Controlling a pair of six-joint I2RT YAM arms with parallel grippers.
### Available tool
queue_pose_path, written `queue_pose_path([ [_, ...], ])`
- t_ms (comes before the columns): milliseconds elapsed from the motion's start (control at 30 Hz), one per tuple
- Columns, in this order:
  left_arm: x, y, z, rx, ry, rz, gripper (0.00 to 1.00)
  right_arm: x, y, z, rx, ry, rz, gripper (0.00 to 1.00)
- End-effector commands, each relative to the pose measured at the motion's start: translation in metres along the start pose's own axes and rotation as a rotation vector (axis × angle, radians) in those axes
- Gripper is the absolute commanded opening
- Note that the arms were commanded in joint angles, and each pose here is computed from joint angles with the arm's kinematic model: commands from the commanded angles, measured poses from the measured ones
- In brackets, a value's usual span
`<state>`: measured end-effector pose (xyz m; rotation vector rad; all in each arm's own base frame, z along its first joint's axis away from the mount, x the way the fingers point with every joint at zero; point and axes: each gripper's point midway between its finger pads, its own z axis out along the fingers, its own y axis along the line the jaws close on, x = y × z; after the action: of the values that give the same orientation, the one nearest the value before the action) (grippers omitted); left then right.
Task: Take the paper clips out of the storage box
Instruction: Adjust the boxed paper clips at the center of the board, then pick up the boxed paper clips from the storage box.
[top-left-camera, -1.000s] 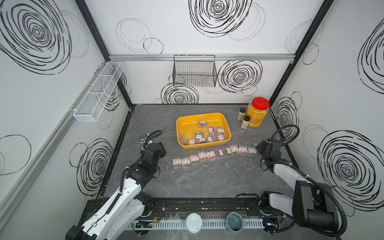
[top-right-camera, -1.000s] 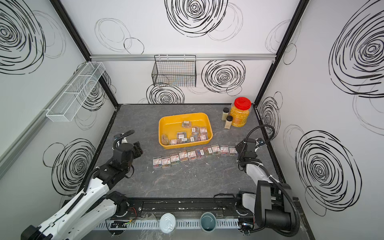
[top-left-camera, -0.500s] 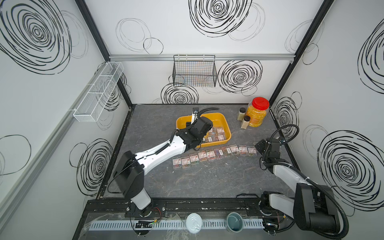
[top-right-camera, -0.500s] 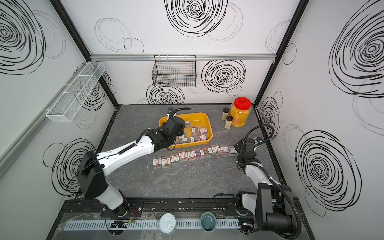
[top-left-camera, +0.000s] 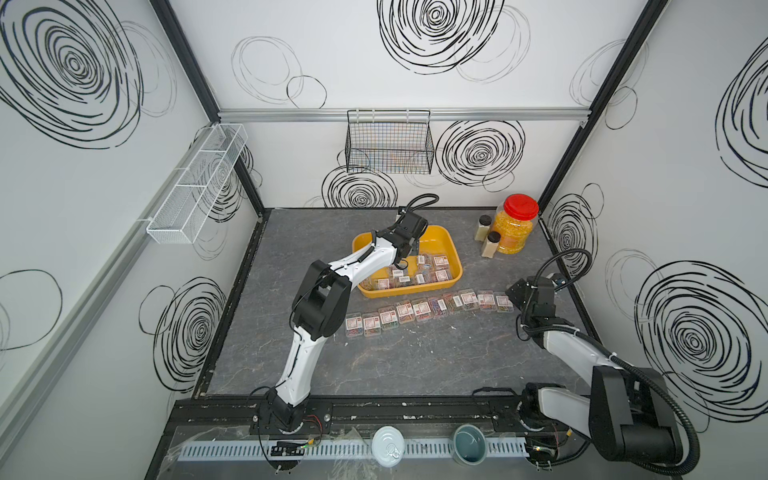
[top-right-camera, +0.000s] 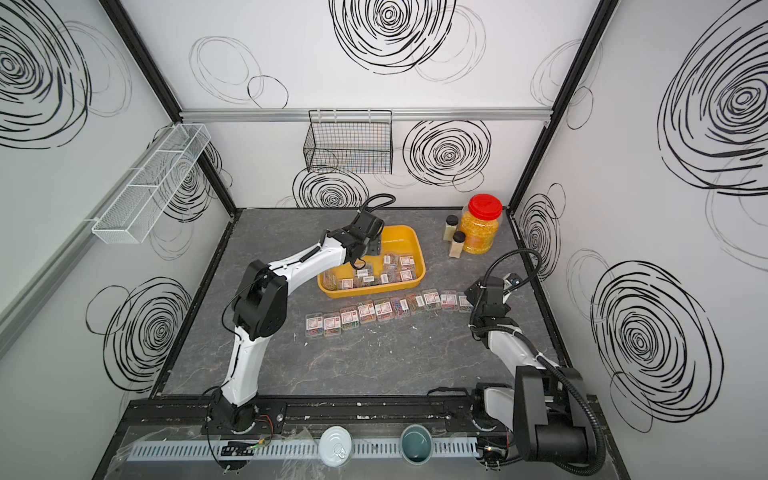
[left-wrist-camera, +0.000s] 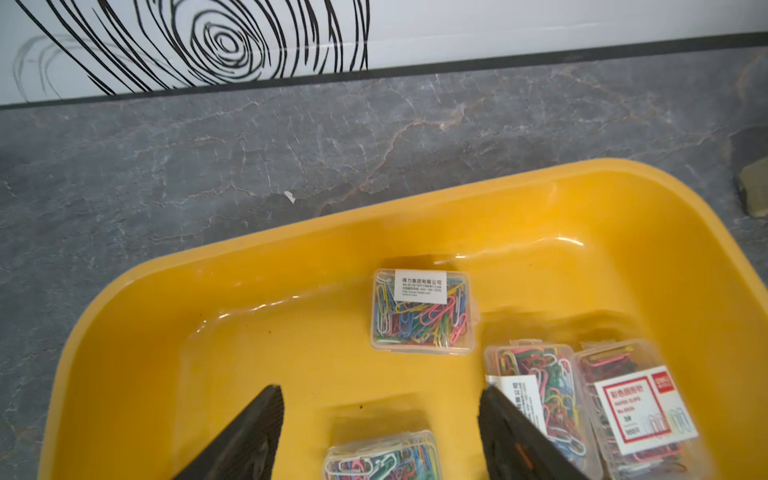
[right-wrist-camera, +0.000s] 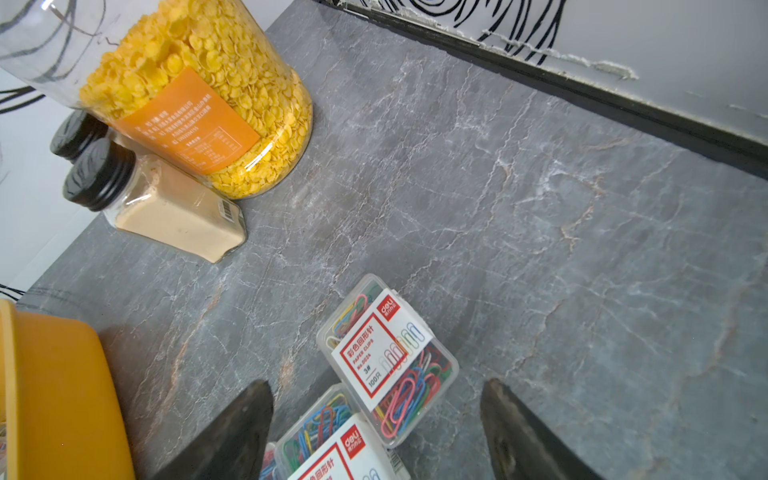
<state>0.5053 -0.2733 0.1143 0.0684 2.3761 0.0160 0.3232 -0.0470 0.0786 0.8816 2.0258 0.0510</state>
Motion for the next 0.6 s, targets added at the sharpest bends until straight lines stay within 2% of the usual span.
queue_pose_path([
  [0, -0.006, -0.007, 0.007, 0.037, 0.010, 0.056, 0.83, -0.013, 0.007, 0.000, 0.005, -0.038, -0.007, 0.81],
  [167, 0.002, -0.016, 0.025, 0.054, 0.056, 0.118, 0.85, -0.013, 0.007, -0.002, 0.004, -0.042, -0.011, 0.82],
  [433, 0.007, -0.012, 0.062, 0.093, 0.121, 0.081, 0.80, -0.013, 0.008, -0.001, 0.006, -0.042, -0.014, 0.82],
  [567, 0.014, -0.013, 0.075, 0.108, 0.158, 0.114, 0.81, -0.013, 0.008, -0.001, 0.008, -0.042, -0.016, 0.83],
])
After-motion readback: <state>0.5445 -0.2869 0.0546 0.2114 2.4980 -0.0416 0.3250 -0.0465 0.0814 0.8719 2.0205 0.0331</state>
